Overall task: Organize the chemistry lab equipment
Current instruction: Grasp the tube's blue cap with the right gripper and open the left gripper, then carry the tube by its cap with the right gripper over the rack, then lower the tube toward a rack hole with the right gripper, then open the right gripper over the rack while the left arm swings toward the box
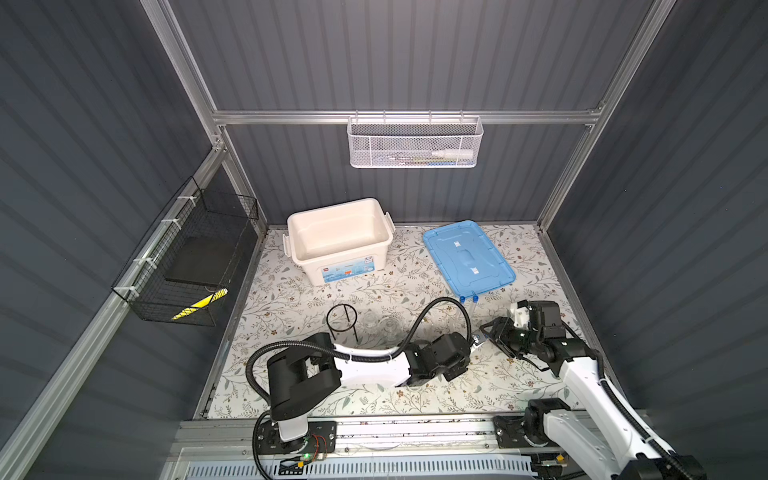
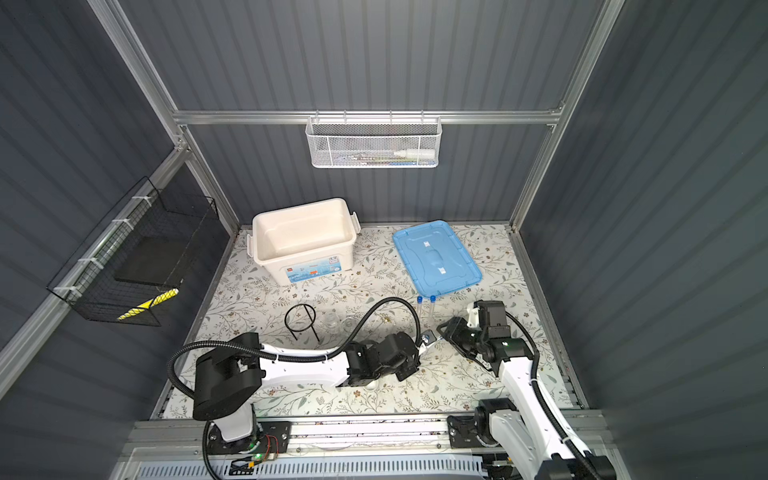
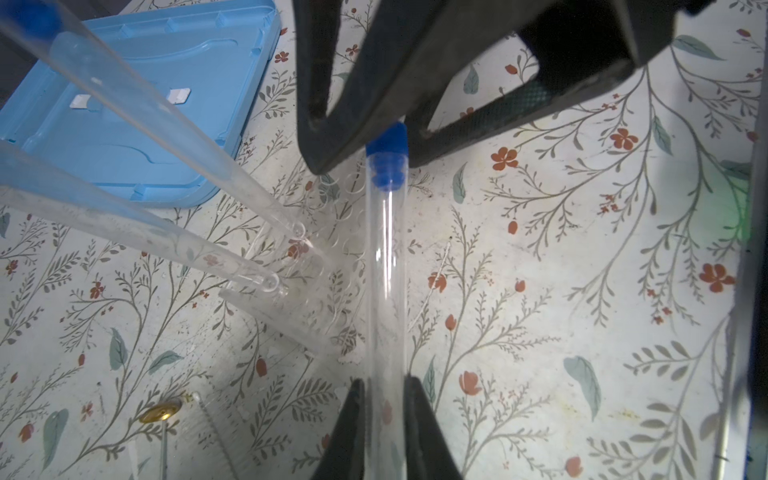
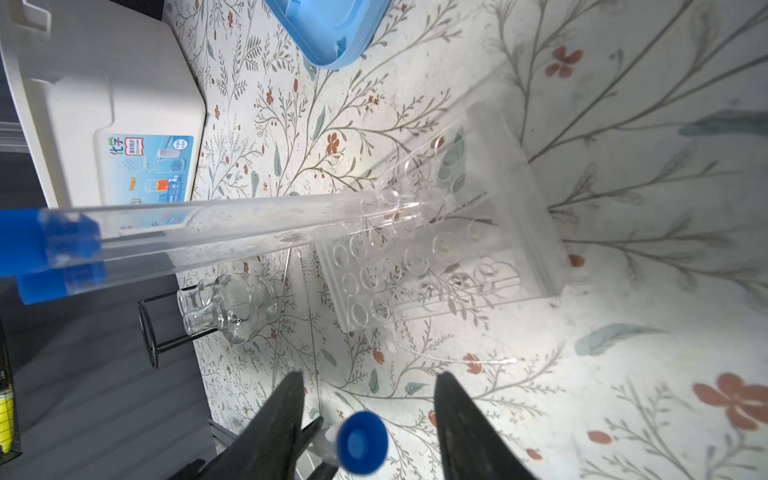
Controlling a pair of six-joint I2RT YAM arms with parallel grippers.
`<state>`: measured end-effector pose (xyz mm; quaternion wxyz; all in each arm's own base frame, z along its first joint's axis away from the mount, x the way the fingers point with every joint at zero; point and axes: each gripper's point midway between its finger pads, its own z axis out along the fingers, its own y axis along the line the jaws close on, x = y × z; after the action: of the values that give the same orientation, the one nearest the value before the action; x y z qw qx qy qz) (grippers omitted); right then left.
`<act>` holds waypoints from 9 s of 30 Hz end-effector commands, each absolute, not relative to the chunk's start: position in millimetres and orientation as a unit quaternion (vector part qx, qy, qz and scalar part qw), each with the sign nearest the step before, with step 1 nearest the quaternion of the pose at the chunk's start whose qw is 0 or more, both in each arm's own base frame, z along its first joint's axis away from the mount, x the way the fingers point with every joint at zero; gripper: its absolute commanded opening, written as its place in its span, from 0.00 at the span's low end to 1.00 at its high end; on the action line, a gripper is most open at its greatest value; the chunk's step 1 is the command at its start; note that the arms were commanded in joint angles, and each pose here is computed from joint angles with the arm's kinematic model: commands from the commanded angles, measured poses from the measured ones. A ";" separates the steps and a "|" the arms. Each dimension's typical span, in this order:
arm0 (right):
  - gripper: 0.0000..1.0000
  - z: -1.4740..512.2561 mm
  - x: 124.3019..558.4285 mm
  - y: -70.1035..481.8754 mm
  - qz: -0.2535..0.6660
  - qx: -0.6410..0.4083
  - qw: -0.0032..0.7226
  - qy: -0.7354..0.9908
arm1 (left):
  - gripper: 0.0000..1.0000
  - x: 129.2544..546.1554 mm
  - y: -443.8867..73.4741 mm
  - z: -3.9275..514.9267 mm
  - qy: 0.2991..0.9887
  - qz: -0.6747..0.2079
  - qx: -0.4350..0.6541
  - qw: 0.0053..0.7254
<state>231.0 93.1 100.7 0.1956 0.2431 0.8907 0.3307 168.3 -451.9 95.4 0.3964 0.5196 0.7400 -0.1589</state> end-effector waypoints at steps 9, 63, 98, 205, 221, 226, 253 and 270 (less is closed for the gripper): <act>0.41 97.3 231.1 100.1 0.360 0.258 0.184 0.877 | 0.17 170.1 -457.6 106.0 0.731 -0.162 0.519 0.412; 0.15 187.8 245.9 35.7 0.200 0.222 0.373 0.878 | 1.00 193.6 -398.2 153.7 0.772 -0.156 0.383 0.483; 0.18 216.1 332.8 52.9 0.061 0.032 0.479 0.875 | 1.00 205.0 -405.9 129.3 0.803 -0.128 0.377 0.444; 0.37 176.3 320.9 88.4 0.163 0.043 0.373 0.912 | 1.00 204.7 -401.5 107.7 0.812 -0.118 0.374 0.432; 0.47 187.9 319.9 83.0 0.160 0.058 0.394 0.903 | 1.00 207.0 -399.0 115.9 0.812 -0.123 0.360 0.443; 0.61 195.9 321.1 76.6 0.148 0.065 0.410 0.898 | 1.00 212.0 -393.7 127.4 0.814 -0.129 0.341 0.453; 0.99 226.4 330.3 67.7 0.167 0.045 0.491 0.854 | 1.00 266.7 -329.4 203.0 0.838 -0.088 0.164 0.512; 0.99 217.5 337.6 54.1 0.168 0.045 0.494 0.852 | 1.00 318.4 -162.4 274.2 0.835 0.031 -0.066 0.545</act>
<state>336.2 53.5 219.6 0.4930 0.0549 0.8527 0.1639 315.8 -202.2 251.3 0.5360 -0.0127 0.8441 0.0057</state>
